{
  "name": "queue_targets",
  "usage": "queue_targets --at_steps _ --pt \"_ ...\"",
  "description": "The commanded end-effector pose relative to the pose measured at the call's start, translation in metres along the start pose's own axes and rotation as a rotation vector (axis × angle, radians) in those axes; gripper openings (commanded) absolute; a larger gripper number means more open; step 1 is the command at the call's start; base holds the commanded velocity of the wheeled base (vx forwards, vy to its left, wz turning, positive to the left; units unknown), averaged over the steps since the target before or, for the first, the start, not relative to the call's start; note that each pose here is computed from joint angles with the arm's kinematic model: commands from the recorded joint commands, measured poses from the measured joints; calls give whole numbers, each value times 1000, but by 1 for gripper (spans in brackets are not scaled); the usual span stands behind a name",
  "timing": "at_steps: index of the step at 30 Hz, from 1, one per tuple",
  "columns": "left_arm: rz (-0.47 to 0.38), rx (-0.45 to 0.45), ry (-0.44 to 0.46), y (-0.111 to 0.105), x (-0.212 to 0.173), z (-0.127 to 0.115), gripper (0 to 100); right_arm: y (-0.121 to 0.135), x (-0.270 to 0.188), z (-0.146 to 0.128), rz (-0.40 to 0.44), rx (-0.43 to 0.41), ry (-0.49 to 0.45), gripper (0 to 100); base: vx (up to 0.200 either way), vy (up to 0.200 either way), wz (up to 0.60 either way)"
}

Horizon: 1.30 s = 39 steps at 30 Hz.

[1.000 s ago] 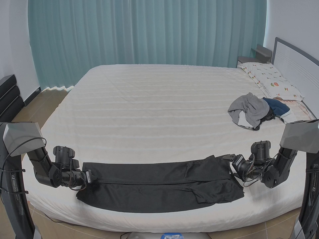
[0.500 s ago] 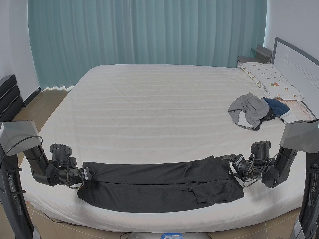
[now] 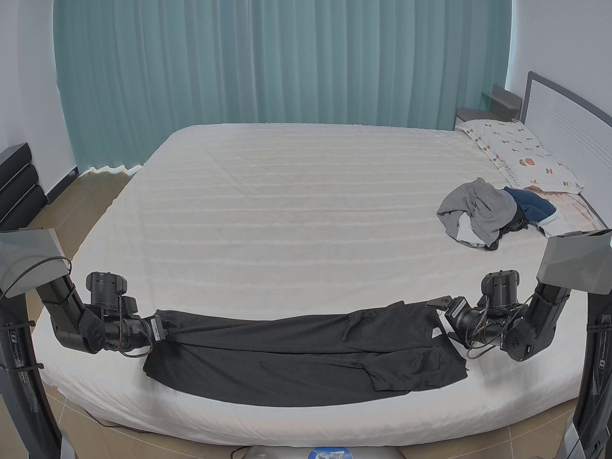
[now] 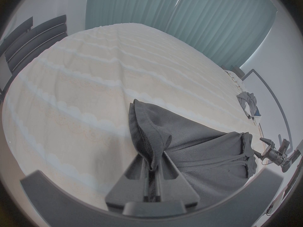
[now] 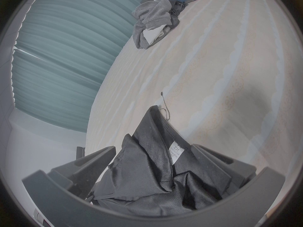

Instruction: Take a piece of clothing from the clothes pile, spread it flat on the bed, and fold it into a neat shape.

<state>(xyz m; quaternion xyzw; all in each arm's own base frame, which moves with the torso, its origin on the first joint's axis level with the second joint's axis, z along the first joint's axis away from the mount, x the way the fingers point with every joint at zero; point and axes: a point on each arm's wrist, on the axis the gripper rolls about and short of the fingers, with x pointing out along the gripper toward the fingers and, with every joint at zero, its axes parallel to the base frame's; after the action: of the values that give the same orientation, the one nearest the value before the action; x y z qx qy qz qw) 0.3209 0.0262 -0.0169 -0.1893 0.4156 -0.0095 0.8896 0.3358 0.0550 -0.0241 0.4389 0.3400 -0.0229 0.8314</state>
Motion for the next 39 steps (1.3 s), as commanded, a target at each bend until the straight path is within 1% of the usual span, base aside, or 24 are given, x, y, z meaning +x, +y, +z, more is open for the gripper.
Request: queue_targets --at_steps 1,39 --pt "0 -5 -18 1 -4 4 0 0 0 0 1 0 0 100 0 0 0" --pt "1 -1 -15 1 -6 2 0 -1 0 -1 0 8 2 100 0 0 0"
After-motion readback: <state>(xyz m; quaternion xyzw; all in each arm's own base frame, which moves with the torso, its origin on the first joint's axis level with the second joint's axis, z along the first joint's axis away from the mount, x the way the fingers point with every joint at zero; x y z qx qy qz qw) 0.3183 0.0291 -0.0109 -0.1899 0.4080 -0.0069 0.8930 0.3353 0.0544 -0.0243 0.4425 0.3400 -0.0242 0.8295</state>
